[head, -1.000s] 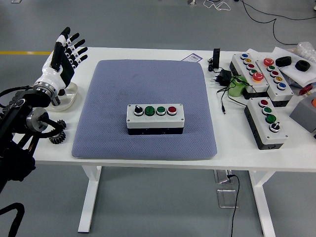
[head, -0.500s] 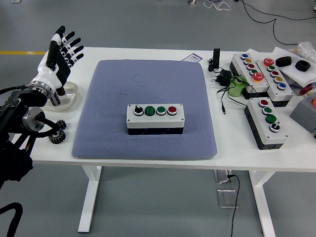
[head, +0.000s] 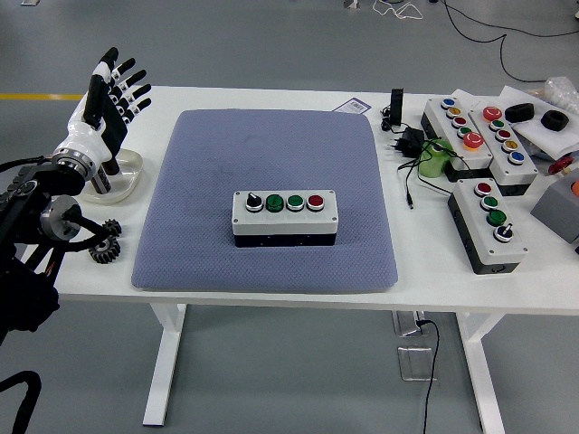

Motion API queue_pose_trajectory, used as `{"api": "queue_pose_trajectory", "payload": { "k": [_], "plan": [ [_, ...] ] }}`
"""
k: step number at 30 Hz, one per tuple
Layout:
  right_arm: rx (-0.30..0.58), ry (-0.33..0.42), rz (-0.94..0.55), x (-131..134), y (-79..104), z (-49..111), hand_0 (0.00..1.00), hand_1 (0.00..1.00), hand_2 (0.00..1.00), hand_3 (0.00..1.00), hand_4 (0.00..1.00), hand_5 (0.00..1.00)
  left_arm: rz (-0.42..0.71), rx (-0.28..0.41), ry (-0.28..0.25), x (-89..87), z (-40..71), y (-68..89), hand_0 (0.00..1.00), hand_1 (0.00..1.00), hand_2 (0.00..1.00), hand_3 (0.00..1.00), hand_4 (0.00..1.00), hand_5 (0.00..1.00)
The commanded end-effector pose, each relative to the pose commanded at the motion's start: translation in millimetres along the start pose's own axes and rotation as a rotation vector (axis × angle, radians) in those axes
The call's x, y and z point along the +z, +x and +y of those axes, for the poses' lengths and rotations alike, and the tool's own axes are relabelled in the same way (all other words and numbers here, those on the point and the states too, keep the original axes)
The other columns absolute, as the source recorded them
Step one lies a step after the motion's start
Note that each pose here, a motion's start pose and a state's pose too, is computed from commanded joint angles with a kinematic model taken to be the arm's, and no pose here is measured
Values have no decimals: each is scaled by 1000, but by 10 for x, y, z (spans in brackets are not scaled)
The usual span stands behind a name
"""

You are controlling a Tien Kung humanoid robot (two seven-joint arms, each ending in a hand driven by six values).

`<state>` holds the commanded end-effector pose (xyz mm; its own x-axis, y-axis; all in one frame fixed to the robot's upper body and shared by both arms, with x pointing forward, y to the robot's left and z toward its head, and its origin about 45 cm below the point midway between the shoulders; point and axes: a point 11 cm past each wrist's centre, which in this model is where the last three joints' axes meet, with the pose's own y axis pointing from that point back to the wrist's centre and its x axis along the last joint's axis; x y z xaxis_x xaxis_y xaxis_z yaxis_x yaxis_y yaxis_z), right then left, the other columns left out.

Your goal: Pick up the button,place it on the desk,press the button,press the button

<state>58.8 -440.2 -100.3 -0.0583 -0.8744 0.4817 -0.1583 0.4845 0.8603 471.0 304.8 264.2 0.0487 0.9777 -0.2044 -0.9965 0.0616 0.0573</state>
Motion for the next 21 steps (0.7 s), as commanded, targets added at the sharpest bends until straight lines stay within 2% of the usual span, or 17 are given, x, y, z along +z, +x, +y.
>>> {"api": "queue_pose_trajectory", "payload": {
  "k": [21],
  "plan": [
    [0, -4, 1, 12, -3, 1, 630, 547, 578, 635, 223, 261, -8, 0, 3, -11, 1, -2, 919, 925, 952, 948, 676, 998]
  ]
}}
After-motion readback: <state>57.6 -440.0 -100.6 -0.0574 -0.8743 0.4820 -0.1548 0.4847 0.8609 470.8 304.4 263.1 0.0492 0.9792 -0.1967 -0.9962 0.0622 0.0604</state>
